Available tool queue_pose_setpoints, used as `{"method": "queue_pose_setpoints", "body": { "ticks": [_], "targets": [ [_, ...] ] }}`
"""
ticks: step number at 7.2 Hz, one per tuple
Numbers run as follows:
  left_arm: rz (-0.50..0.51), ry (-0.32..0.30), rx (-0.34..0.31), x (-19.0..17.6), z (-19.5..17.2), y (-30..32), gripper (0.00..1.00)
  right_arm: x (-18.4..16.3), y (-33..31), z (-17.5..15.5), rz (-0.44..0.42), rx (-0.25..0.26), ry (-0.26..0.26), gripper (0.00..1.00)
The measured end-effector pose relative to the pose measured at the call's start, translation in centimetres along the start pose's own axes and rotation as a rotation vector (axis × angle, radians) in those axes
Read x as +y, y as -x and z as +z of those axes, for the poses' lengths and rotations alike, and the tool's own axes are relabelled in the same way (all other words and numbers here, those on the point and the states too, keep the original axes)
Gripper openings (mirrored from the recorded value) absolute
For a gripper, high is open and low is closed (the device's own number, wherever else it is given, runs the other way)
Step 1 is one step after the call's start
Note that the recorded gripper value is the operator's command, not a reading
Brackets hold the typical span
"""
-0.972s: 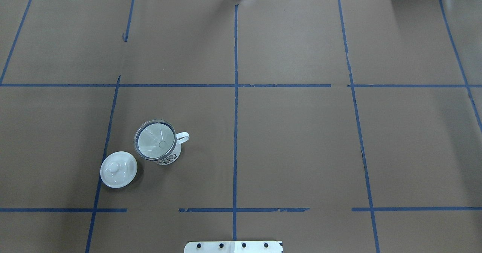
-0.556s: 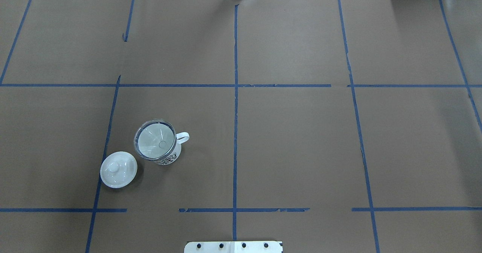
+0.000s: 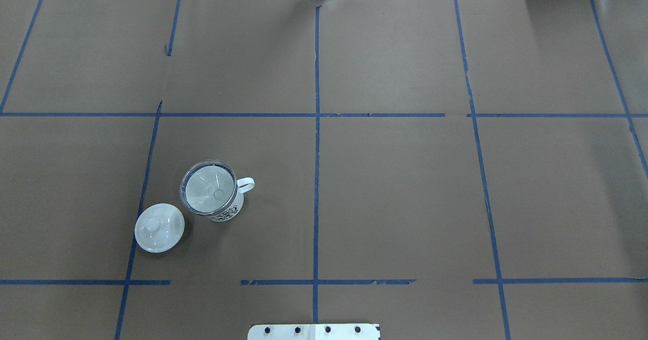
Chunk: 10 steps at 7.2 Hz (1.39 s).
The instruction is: Remove funnel from cup
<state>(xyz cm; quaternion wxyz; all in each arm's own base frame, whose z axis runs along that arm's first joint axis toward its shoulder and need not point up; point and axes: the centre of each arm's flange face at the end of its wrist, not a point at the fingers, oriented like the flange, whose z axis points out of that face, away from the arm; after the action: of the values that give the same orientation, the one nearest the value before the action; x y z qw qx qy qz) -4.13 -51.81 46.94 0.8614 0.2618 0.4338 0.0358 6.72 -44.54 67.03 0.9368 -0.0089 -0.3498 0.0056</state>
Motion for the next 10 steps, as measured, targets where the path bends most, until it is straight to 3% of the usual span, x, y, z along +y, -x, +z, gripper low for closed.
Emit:
{"method": "queue_pose_setpoints", "body": {
  "ticks": [1,2,3,5,6,7,10],
  "targets": [
    [0.046,-0.037,0.062,0.6,2.0,-3.0,1.00,0.0,0.0,0.0,0.000,0.000,0.000,1.00],
    [0.084,-0.029,0.143,1.4,4.9,-7.0,1.00,0.0,0.0,0.0,0.000,0.000,0.000,1.00],
    [0.040,0.026,0.225,2.1,8.3,-12.0,1.00,0.0,0.0,0.0,0.000,0.000,0.000,1.00],
    [-0.162,0.159,0.334,2.7,13.6,-22.7,1.00,0.0,0.0,0.0,0.000,0.000,0.000,1.00],
    [-0.239,0.194,0.343,3.4,15.6,-28.1,1.00,0.0,0.0,0.0,0.000,0.000,0.000,1.00],
    [-0.291,0.204,0.305,3.7,17.1,-33.4,1.00,0.0,0.0,0.0,0.000,0.000,0.000,1.00],
    [-0.384,0.281,0.097,1.9,18.2,-46.8,1.00,0.0,0.0,0.0,0.000,0.000,0.000,1.00]
  ]
}}
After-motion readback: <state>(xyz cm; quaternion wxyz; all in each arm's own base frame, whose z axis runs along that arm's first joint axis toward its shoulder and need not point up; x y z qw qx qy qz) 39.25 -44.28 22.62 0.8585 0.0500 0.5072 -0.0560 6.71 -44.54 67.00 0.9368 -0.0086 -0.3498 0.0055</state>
